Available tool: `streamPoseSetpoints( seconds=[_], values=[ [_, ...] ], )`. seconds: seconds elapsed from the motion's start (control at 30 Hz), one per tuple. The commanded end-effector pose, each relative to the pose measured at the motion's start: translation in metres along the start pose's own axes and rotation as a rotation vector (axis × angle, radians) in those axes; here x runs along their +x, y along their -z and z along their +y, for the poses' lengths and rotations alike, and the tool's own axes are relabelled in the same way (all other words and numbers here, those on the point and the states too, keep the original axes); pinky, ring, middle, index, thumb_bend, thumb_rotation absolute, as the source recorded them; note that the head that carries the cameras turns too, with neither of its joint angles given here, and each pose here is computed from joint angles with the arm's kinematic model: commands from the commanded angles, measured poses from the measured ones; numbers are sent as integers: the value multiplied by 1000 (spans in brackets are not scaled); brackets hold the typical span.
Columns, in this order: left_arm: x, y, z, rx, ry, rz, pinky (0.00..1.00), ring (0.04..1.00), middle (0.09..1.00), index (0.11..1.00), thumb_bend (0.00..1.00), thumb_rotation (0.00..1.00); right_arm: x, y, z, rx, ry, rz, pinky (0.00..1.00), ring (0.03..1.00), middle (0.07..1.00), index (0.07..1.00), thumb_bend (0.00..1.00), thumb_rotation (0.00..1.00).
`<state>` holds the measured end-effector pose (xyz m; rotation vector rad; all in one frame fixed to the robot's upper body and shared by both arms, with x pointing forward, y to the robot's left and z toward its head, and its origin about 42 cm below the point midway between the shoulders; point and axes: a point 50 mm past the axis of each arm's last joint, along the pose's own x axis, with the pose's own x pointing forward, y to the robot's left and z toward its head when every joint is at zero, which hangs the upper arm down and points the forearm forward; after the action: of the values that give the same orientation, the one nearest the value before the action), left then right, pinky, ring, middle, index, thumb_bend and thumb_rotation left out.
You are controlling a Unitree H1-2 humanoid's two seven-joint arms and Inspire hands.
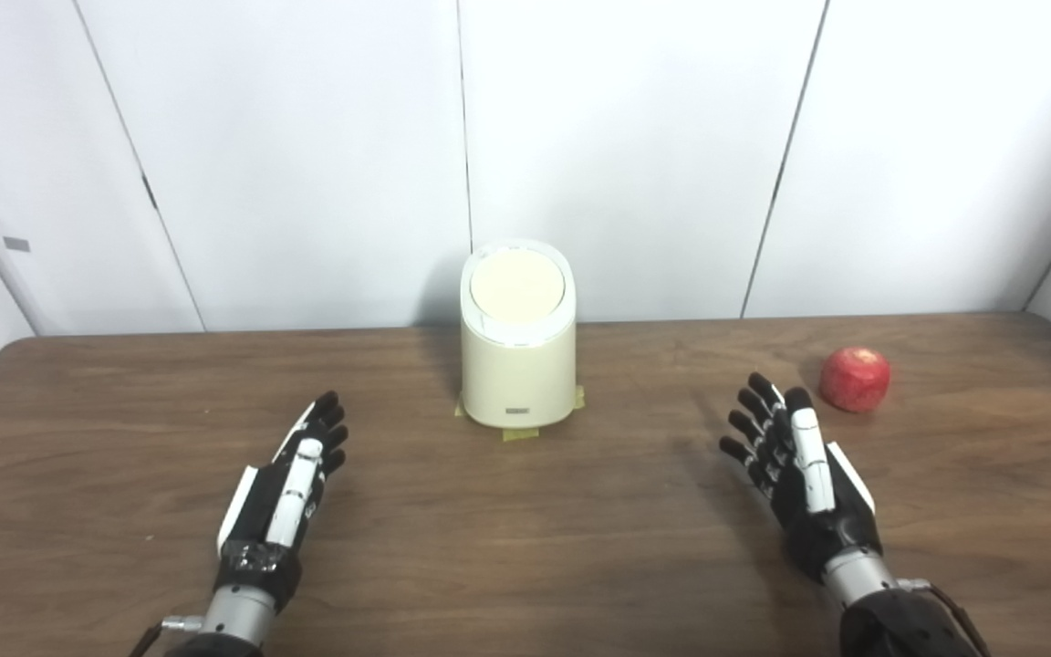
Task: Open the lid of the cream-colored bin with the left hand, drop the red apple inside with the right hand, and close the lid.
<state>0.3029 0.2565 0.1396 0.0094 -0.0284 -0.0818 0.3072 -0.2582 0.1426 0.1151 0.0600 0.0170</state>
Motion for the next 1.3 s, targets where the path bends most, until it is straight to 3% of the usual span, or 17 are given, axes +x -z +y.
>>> streamPoseSetpoints(
  seconds=[0.0, 0.7, 0.93, 1.07, 1.27],
  values=[
    [12, -23, -3, 7, 19, -88, 962, 954, 961, 968, 418, 874, 9, -25, 4, -13, -20, -96, 899, 956, 975, 966, 549, 1000],
    [12, -24, -1, 19, 11, -84, 951, 948, 954, 965, 404, 835, 8, -28, 7, -3, -23, -84, 896, 946, 971, 966, 522, 1000],
    [13, -23, 2, 54, 15, -81, 937, 936, 947, 965, 426, 737, 9, -28, 9, 2, -24, -81, 877, 940, 968, 962, 505, 1000],
    [14, -29, 3, 101, 16, -85, 922, 941, 949, 974, 441, 583, 10, -28, 10, -4, -29, -79, 851, 930, 962, 954, 512, 1000],
    [14, -34, 8, 138, -29, -88, 874, 933, 936, 988, 562, 443, 12, -30, 10, 0, -39, -75, 860, 926, 960, 954, 518, 990]
  ],
)
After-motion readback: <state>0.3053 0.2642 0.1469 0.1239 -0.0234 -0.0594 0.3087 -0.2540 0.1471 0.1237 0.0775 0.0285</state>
